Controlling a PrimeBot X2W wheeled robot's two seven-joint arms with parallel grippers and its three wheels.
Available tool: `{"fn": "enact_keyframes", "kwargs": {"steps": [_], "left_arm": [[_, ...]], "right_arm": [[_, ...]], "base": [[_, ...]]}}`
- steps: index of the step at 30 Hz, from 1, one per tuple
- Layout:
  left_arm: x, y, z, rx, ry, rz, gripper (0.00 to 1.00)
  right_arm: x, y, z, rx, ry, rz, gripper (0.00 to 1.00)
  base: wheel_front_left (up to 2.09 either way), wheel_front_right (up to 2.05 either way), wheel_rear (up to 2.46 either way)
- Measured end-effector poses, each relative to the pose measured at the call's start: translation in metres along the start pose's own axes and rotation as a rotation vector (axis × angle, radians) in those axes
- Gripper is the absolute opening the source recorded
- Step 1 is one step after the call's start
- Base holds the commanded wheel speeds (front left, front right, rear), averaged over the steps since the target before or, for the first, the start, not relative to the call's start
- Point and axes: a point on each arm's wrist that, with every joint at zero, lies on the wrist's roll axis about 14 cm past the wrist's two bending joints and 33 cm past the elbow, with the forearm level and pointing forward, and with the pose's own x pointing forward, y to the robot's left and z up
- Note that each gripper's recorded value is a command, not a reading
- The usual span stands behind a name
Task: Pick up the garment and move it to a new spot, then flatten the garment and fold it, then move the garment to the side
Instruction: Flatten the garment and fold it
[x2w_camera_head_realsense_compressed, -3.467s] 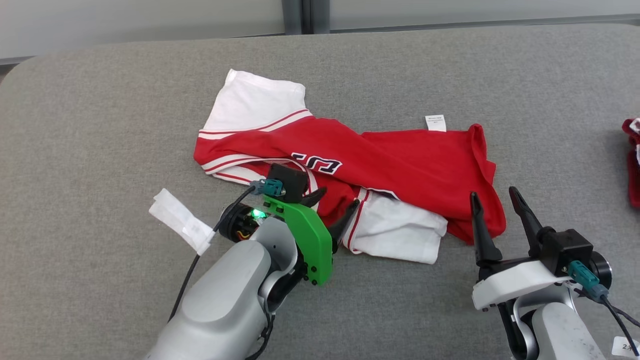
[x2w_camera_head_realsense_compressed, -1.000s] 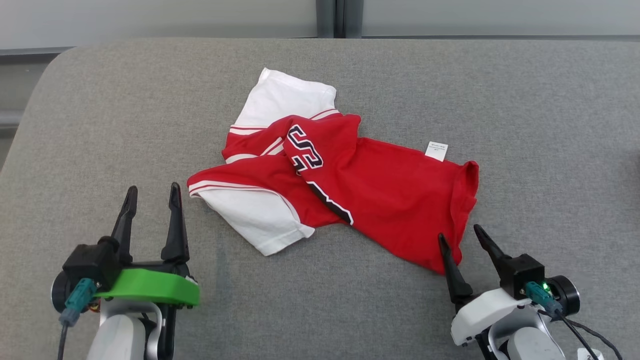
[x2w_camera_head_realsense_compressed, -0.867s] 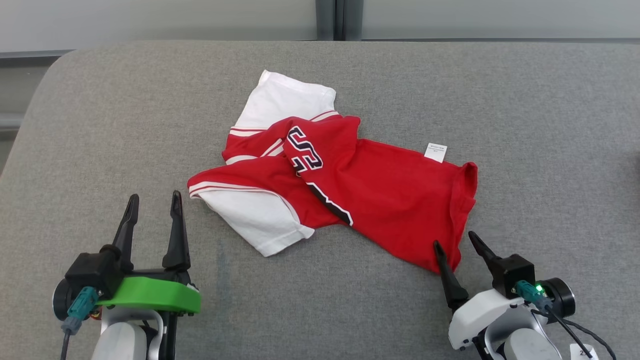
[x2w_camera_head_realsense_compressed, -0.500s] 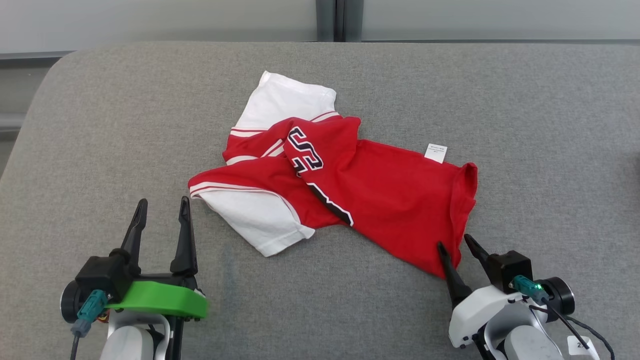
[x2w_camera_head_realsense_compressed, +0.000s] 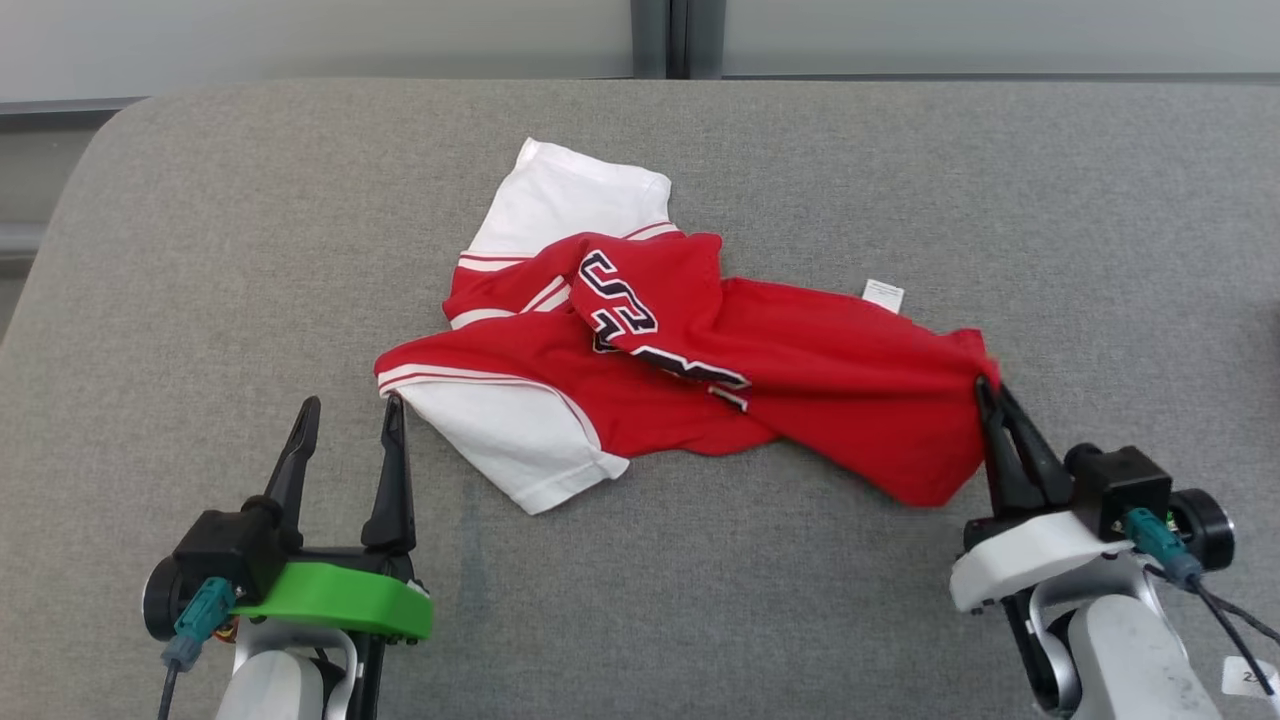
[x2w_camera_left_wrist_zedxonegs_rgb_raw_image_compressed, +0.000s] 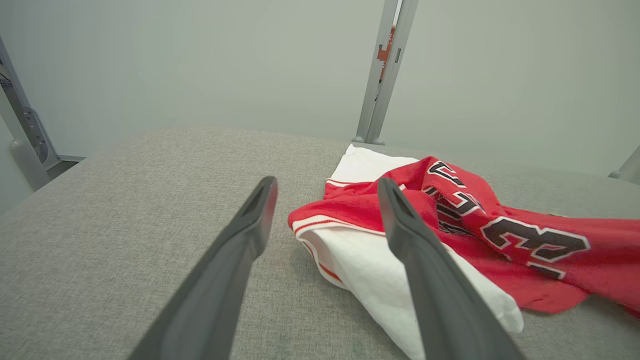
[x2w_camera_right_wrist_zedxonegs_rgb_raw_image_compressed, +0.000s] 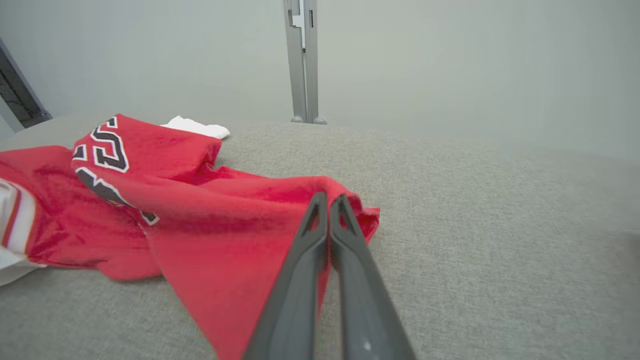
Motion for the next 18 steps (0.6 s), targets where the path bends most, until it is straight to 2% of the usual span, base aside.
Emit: {"fn": "enact_keyframes", "kwargs": {"steps": [3, 9, 14, 18], "left_arm": [[0.001, -0.001, -0.001, -0.001, 0.001, -0.003, 1.0], [0.006, -0.004, -0.003, -0.004, 0.006, -0.012, 1.0], [0.011, -0.006, -0.003, -0.004, 0.004, -0.023, 1.0], [0.014, -0.005, -0.002, 0.0, -0.002, -0.023, 1.0]], "right_arm": [[0.003, -0.014, 0.02, -0.016, -0.064, -0.038, 0.0], [0.013, -0.03, 0.04, -0.073, -0.08, -0.067, 0.0], [0.038, -0.063, 0.057, -0.154, -0.075, -0.106, 0.0], [0.067, -0.083, 0.064, -0.176, -0.055, -0.125, 0.0]], "base": [[0.0, 0.0, 0.0], [0.0, 0.0, 0.0], [0.0, 0.0, 0.0], [0.0, 0.0, 0.0]]}}
